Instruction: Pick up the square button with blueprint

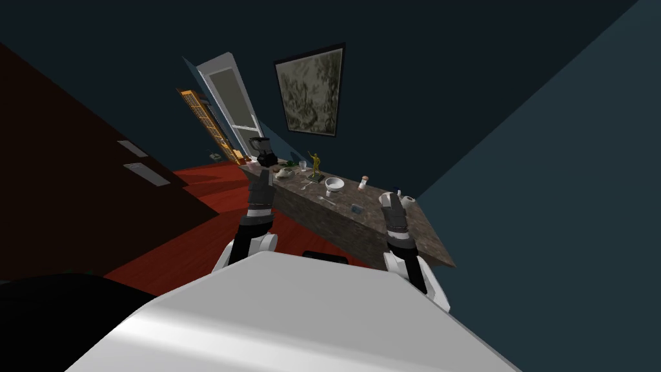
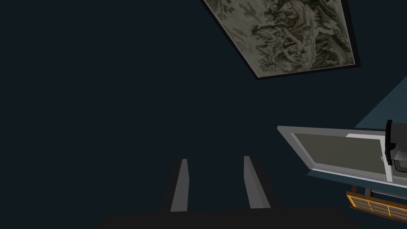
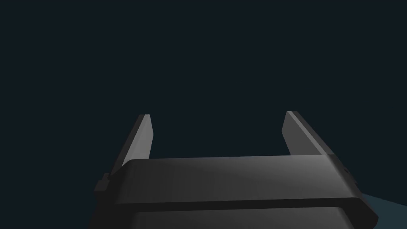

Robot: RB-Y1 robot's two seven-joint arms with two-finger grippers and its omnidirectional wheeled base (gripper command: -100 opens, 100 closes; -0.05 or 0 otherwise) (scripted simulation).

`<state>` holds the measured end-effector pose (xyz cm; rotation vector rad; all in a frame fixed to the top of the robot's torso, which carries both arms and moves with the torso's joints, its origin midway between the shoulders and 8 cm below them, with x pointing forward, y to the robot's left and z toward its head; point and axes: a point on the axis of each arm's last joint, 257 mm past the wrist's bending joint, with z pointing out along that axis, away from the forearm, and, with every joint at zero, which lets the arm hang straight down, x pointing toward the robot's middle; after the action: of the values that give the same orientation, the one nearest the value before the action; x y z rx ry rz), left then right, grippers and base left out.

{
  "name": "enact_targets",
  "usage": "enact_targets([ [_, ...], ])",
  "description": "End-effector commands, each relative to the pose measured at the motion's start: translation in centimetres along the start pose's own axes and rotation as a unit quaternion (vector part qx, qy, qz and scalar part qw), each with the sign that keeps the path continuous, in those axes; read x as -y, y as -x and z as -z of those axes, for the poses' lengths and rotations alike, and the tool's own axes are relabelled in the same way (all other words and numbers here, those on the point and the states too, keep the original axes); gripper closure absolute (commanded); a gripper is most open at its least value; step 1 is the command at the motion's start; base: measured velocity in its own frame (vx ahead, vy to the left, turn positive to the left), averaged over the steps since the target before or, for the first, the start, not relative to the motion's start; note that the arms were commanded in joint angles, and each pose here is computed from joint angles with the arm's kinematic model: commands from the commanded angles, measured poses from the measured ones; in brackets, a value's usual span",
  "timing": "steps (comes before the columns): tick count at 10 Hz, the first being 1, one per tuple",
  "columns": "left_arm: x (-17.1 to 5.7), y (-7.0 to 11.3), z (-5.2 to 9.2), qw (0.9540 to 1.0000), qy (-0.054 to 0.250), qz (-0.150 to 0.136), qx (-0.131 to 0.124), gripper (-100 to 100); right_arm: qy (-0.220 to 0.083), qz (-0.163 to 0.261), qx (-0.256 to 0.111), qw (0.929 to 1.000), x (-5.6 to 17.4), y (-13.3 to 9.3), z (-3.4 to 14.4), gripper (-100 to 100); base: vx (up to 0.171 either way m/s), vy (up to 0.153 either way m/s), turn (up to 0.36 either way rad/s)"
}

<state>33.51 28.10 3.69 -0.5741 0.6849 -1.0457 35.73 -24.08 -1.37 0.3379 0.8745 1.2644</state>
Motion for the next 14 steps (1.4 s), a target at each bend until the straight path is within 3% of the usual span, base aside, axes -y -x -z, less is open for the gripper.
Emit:
enact_targets([
  [1, 0.0, 0.0, 0.0, 1.0000, 0.000, 0.000, 0.000, 0, -0.001, 0.015, -0.033, 0.9993, 0.7, -1.1, 0.3, -100, -0.001, -0.047, 0.042],
  [8, 0.0, 0.0, 0.0, 1.0000, 0.000, 0.000, 0.000, 0, -0.003, 0.060, -0.131, 0.9896, 3.3, -3.6, 1.6, -100, -0.007, -0.037, 0.051],
  [9, 0.0, 0.0, 0.0, 1.0000, 0.000, 0.000, 0.000, 0, -0.005, 0.073, -0.158, 0.9846, 4.3, -4.3, 2.2, -100, -0.012, -0.044, 0.069],
  [10, 0.0, 0.0, 0.0, 1.0000, 0.000, 0.000, 0.000, 0, -0.005, 0.076, -0.163, 0.9837, 4.3, -4.3, 2.2, -100, -0.008, -0.037, 0.043],
  [11, 0.0, 0.0, 0.0, 1.0000, 0.000, 0.000, 0.000, 0, -0.007, 0.090, -0.191, 0.9774, 5.3, -4.8, 2.9, -100, -0.013, -0.037, 0.079],
  [12, 0.0, 0.0, 0.0, 1.0000, 0.000, 0.000, 0.000, 0, -0.006, 0.092, -0.196, 0.9764, 5.3, -4.8, 2.9, -100, -0.010, -0.034, 0.045],
  [13, 0.0, 0.0, 0.0, 1.0000, 0.000, 0.000, 0.000, 0, -0.009, 0.105, -0.223, 0.9690, 6.4, -5.3, 3.7, -100, -0.010, -0.045, 0.071],
  [14, 0.0, 0.0, 0.0, 1.0000, 0.000, 0.000, 0.000, 0, -0.009, 0.108, -0.228, 0.9676, 6.4, -5.2, 3.7, -100, -0.009, -0.036, 0.056],
])
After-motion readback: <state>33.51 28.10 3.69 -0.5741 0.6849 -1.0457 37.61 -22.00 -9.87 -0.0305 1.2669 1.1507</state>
